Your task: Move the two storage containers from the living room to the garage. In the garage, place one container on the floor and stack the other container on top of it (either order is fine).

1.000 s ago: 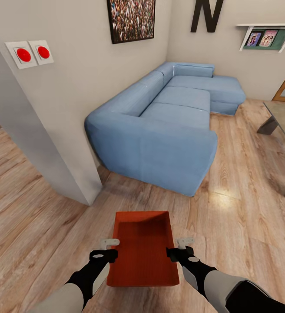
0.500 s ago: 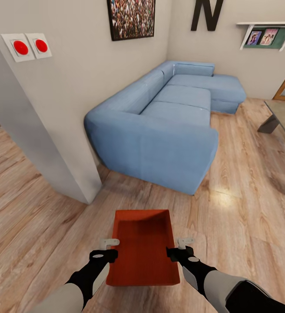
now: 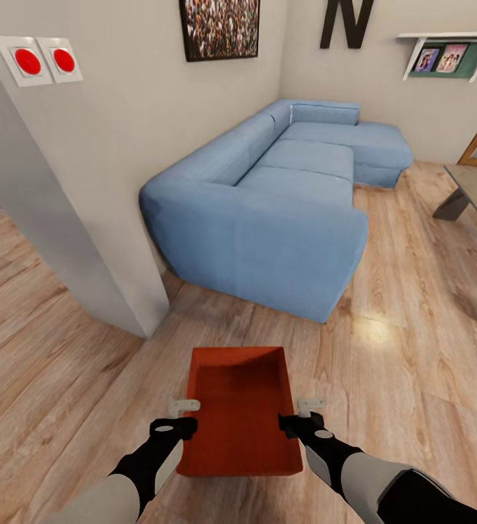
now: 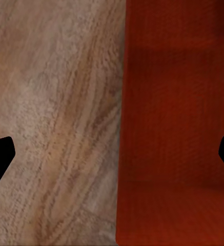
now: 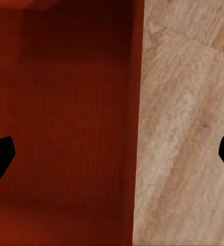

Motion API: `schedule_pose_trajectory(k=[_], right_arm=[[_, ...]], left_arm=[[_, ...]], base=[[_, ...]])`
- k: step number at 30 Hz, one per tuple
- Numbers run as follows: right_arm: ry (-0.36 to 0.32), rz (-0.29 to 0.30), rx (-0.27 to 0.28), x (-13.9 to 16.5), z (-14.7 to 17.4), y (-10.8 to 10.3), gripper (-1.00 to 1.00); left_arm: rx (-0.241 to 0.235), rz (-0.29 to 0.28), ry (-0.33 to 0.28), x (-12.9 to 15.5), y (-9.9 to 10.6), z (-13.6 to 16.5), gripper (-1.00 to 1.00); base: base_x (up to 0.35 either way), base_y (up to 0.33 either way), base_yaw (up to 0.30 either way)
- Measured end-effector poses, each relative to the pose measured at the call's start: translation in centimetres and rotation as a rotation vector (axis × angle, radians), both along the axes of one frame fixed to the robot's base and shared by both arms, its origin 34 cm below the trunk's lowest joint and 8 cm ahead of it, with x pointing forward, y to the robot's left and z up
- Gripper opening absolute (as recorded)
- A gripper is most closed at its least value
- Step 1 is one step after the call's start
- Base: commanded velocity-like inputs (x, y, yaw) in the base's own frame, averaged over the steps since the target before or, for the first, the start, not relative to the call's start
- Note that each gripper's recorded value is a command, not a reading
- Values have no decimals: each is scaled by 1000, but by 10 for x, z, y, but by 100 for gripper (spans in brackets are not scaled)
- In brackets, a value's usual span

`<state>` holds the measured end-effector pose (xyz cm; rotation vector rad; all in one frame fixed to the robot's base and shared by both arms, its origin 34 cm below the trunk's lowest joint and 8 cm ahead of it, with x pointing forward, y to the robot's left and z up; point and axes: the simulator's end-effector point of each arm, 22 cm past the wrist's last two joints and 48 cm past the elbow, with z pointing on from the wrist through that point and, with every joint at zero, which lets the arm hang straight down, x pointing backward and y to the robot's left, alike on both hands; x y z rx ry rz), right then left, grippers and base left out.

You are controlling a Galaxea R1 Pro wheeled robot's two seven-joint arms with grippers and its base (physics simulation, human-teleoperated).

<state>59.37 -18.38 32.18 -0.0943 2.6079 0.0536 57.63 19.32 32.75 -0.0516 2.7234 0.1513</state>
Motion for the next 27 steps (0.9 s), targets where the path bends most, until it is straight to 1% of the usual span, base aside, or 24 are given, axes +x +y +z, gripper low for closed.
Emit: schedule_pose_trajectory(k=[23,27], right_arm=[[-1,-4,-2,-9,-49,-1,100],[-2,-10,-1,-9,-49,-3,100]], left_arm=[[1,1,3,-11,1,-49,100],[1,1,2,-11,1,-49,100]], base=[[0,0,0],[0,0,0]])
